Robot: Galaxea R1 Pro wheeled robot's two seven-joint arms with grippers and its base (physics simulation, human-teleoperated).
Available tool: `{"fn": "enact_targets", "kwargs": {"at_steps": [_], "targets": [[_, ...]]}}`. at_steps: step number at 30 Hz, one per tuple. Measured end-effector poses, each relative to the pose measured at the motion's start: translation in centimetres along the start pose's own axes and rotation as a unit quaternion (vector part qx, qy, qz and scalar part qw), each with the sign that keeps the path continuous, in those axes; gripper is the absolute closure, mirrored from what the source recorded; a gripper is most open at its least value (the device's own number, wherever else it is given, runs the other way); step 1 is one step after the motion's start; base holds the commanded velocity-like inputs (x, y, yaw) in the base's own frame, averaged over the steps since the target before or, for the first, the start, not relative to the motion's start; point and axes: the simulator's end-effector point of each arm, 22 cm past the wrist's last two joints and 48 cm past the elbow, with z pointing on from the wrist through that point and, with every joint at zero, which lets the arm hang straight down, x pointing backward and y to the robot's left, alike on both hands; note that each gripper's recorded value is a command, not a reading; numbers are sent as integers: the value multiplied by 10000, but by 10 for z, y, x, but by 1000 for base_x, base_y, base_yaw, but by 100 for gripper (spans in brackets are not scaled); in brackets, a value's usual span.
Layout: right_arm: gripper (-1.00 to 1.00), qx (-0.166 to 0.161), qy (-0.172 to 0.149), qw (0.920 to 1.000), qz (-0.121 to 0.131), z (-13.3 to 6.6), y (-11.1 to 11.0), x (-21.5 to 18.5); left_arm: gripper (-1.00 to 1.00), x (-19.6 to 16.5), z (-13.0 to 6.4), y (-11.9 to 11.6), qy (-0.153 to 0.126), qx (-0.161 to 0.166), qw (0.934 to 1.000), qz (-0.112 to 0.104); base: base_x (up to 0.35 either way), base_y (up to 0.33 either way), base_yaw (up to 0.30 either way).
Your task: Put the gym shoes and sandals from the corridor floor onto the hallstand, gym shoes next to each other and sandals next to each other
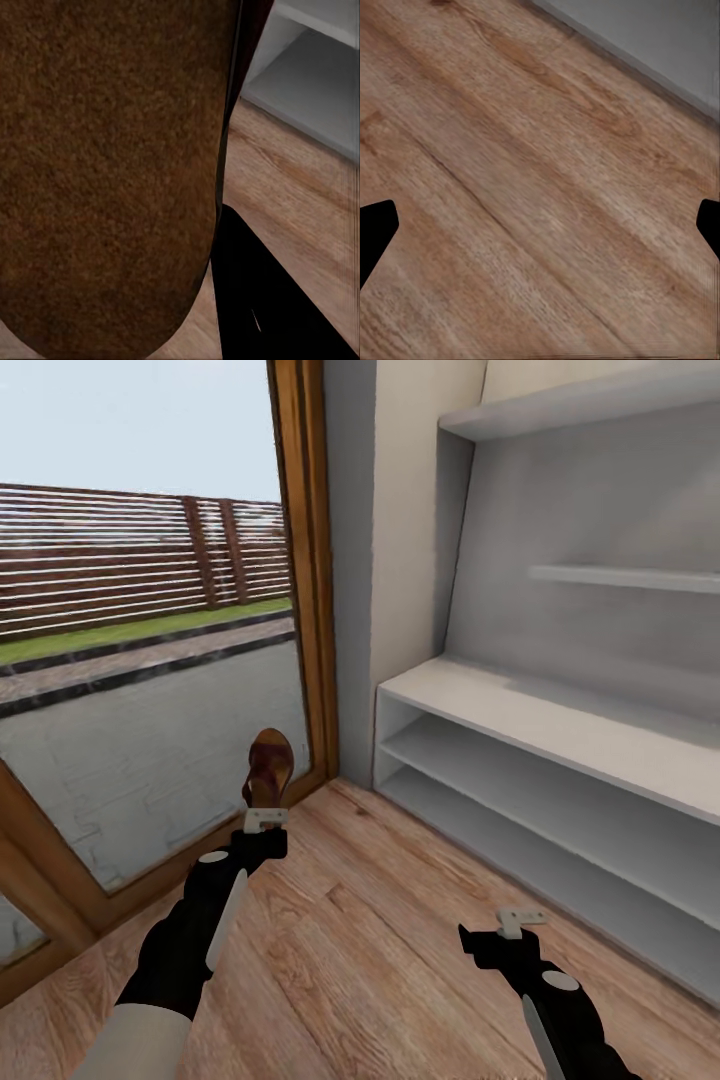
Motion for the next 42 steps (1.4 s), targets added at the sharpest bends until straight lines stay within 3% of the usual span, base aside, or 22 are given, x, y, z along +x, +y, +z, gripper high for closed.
{"fn": "enact_targets", "kwargs": {"at_steps": [42], "targets": [[-100,3,5,10000,-4,0,0,0,100,1,0,-1,-3,8,10000,11,-15,53,-291]]}}
